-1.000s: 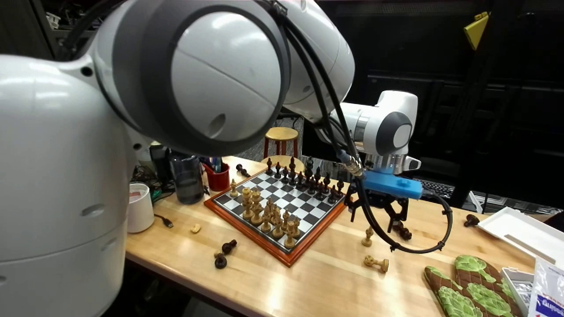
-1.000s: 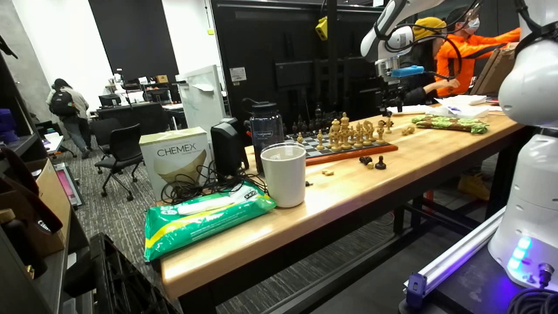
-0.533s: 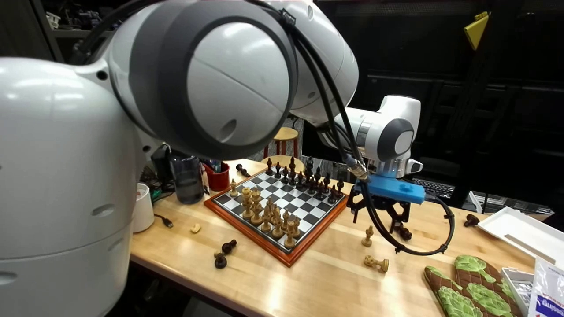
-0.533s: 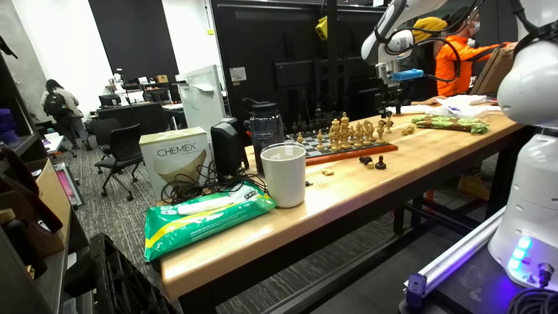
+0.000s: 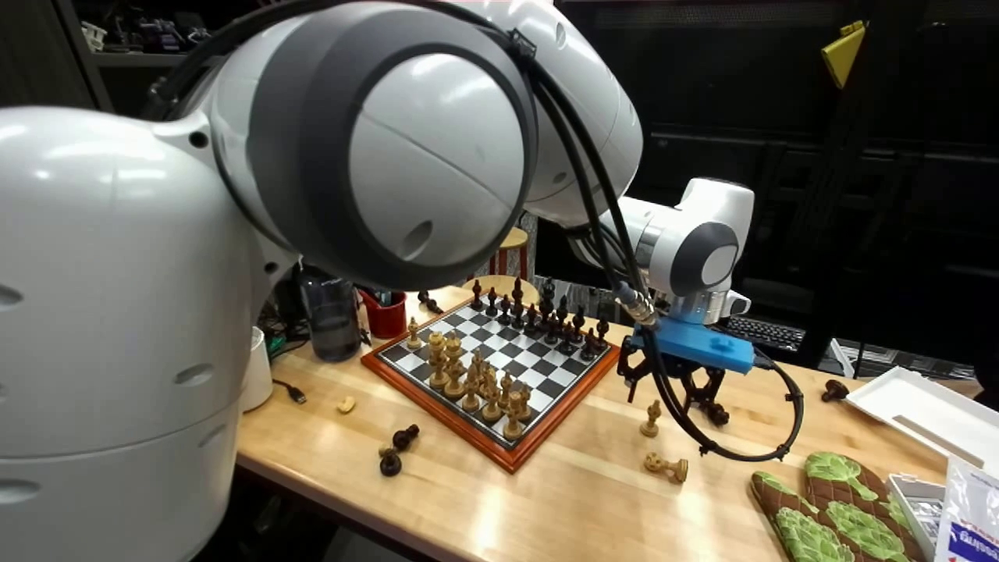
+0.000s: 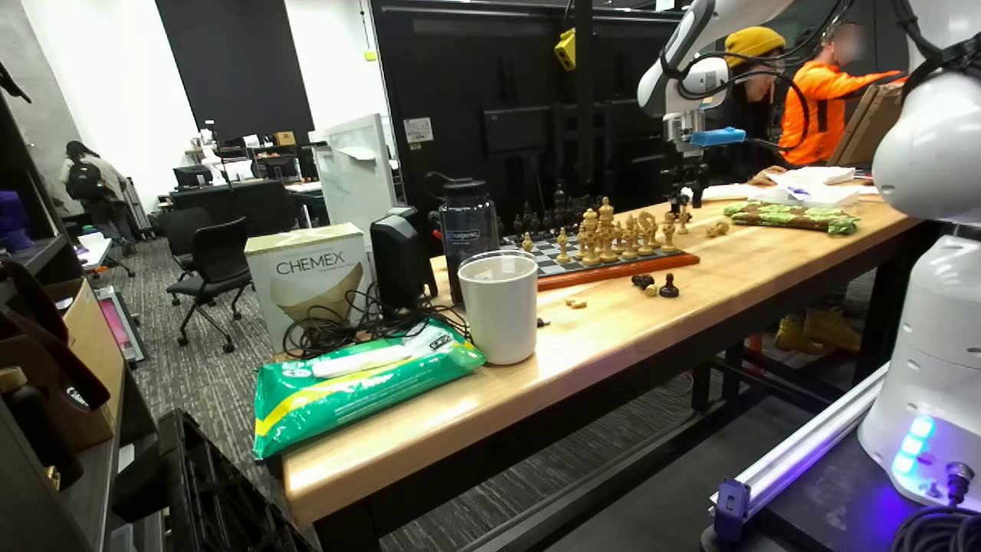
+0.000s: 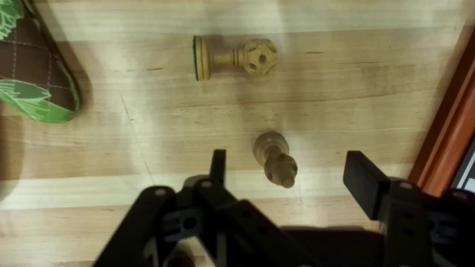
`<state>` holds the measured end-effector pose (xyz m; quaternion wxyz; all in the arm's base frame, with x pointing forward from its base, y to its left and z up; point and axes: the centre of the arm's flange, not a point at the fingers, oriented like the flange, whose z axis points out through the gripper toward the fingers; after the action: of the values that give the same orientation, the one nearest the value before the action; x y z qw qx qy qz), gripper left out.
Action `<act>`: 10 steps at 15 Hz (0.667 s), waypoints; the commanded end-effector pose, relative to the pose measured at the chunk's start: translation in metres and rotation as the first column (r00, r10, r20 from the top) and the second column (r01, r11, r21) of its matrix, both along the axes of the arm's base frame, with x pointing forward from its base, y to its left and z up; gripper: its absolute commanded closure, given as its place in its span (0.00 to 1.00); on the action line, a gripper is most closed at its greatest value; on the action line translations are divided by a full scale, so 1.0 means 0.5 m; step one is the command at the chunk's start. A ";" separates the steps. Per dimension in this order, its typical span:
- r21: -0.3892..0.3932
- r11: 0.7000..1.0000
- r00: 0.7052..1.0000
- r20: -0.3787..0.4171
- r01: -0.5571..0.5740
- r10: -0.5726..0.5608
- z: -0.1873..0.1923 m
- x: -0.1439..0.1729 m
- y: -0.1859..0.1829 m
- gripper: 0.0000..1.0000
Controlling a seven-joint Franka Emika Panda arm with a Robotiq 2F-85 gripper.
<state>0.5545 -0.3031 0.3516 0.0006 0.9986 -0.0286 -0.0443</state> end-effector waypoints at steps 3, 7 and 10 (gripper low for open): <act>0.024 1.000 1.000 0.017 -0.012 0.012 0.005 -0.004 -0.009 0.67; 0.032 0.999 1.000 0.010 -0.023 0.023 0.005 -0.002 -0.003 0.96; 0.033 0.999 0.999 0.003 -0.042 0.042 0.009 0.002 0.006 0.97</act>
<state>0.5553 -0.3033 0.3527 -0.0014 0.9989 -0.0203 -0.0433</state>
